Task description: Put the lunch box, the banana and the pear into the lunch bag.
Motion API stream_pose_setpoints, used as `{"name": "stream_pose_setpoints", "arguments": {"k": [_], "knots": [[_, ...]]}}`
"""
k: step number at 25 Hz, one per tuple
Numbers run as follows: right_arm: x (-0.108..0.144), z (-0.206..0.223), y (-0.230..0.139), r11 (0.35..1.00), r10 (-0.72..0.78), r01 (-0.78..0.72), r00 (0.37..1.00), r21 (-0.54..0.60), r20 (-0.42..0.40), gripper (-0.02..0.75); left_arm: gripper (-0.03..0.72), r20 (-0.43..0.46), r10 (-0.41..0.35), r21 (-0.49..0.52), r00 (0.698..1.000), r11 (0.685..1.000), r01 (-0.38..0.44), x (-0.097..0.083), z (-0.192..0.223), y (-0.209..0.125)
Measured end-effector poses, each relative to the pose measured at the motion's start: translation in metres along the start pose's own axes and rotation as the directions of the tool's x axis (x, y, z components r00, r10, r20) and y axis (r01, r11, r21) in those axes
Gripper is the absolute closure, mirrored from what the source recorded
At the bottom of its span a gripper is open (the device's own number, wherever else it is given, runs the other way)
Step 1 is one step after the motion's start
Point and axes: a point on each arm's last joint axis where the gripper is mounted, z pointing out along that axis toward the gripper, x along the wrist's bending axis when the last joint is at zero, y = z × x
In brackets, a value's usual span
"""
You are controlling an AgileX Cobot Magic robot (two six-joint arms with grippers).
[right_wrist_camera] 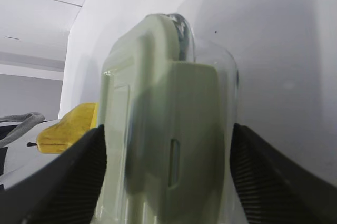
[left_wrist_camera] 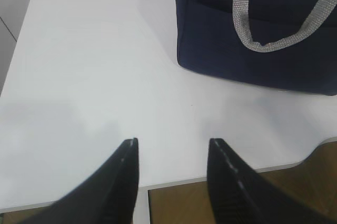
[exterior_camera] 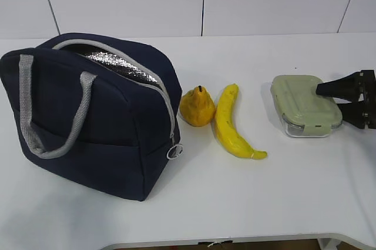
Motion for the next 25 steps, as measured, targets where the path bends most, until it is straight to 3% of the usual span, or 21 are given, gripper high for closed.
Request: {"name": "stream_pose_setpoints", "arguments": {"k": [4, 10, 25], "knots": [[0.0000, 0.0000, 0.0000, 1.000, 0.000, 0.000, 1.000, 0.000, 0.000, 0.169, 0.383, 0.000, 0.000, 0.000, 1.000, 1.000, 0.000, 0.0000, 0.0000, 0.0000], [-0.0003, 0.0000, -0.0004, 1.000, 0.002, -0.002, 1.000, 0.004, 0.003, 0.301, 0.383, 0.000, 0.000, 0.000, 1.000, 1.000, 0.000, 0.0000, 0.0000, 0.0000], [-0.0005, 0.0000, -0.0011, 1.000, 0.009, -0.009, 1.000, 0.011, 0.005, 0.341, 0.383, 0.000, 0.000, 0.000, 1.000, 1.000, 0.000, 0.0000, 0.0000, 0.0000]]}}
